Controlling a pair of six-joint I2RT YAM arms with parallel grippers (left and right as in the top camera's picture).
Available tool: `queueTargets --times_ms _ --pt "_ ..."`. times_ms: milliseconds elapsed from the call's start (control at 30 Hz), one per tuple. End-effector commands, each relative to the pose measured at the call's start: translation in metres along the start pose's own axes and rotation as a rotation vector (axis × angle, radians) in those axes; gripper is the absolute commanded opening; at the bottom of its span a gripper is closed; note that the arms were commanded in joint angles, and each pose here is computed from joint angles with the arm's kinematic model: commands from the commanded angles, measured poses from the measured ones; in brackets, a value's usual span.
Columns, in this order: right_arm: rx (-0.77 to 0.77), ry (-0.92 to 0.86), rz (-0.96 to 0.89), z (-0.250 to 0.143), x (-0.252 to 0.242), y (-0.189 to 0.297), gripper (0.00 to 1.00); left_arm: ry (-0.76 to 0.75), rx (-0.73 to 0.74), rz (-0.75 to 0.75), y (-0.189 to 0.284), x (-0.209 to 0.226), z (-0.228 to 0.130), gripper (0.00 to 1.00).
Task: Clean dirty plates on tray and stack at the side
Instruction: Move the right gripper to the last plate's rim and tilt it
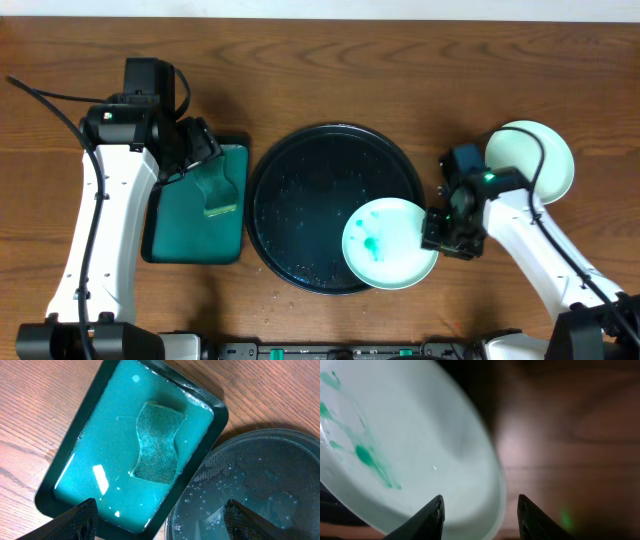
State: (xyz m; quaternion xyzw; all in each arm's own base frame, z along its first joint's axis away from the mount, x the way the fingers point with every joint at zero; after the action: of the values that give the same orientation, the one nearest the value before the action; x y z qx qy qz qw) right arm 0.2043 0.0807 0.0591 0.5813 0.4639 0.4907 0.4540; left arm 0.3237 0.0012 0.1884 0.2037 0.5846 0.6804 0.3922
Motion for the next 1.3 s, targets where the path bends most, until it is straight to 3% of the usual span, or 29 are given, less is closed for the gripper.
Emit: queueTargets --times_ms 0,100,133,200,233,267,533,733,900,1200,1267 --pt "-0.002 -0.016 0.066 -0.006 0.013 -0.017 0.47 0.010 -0.005 0.012 -0.001 0.003 0.000 0.81" --pt "-0.029 -0.053 0.079 -0.003 0.012 -0.030 0.46 0.010 -0.004 0.013 -0.001 0.003 0.000 0.81" --pt "-0.039 -0.053 0.083 -0.002 0.011 -0.033 0.41 0.010 -0.004 0.012 -0.001 0.003 0.000 0.81" --pt "-0.060 -0.048 0.087 0.001 0.012 -0.036 0.12 0.010 -0.004 0.012 -0.001 0.003 0.000 0.81" --pt "-0.072 -0.046 0.089 0.004 0.012 -0.036 0.03 0.010 -0.004 0.012 -0.001 0.003 0.000 0.81" --pt "-0.086 -0.041 0.095 0.007 0.014 -0.035 0.01 0.010 -0.005 0.012 -0.001 0.003 0.000 0.81" --pt "-0.218 0.126 0.184 0.035 0.042 -0.024 0.01 0.010 -0.005 0.011 -0.001 0.003 0.000 0.81" --pt "-0.351 0.137 0.288 0.069 0.061 -0.015 0.01 0.009 0.014 0.028 -0.011 0.002 0.001 0.81" --pt "-0.361 0.139 0.289 0.082 0.063 -0.028 0.01 0.007 0.076 0.079 -0.033 0.006 -0.004 0.81" --pt "-0.327 0.164 0.265 0.094 0.060 -0.065 0.01 -0.006 0.220 0.196 -0.087 0.015 -0.015 0.54" --pt "-0.340 0.161 0.266 0.098 0.059 -0.065 0.01 -0.006 0.249 0.220 -0.098 0.017 -0.019 0.52"
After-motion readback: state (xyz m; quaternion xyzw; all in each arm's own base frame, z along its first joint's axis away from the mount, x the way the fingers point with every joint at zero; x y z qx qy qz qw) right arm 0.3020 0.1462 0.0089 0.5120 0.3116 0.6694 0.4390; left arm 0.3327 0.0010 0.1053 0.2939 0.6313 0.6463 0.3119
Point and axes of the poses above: each gripper's point midway between its finger pads, its own y axis back along the fingers, its own x axis along the line the jaws close on, z = x × y, the point moved 1 cm from there along y, back along the fingers, and after that the axes turned 10 degrees about y, right-handed, at the moved point
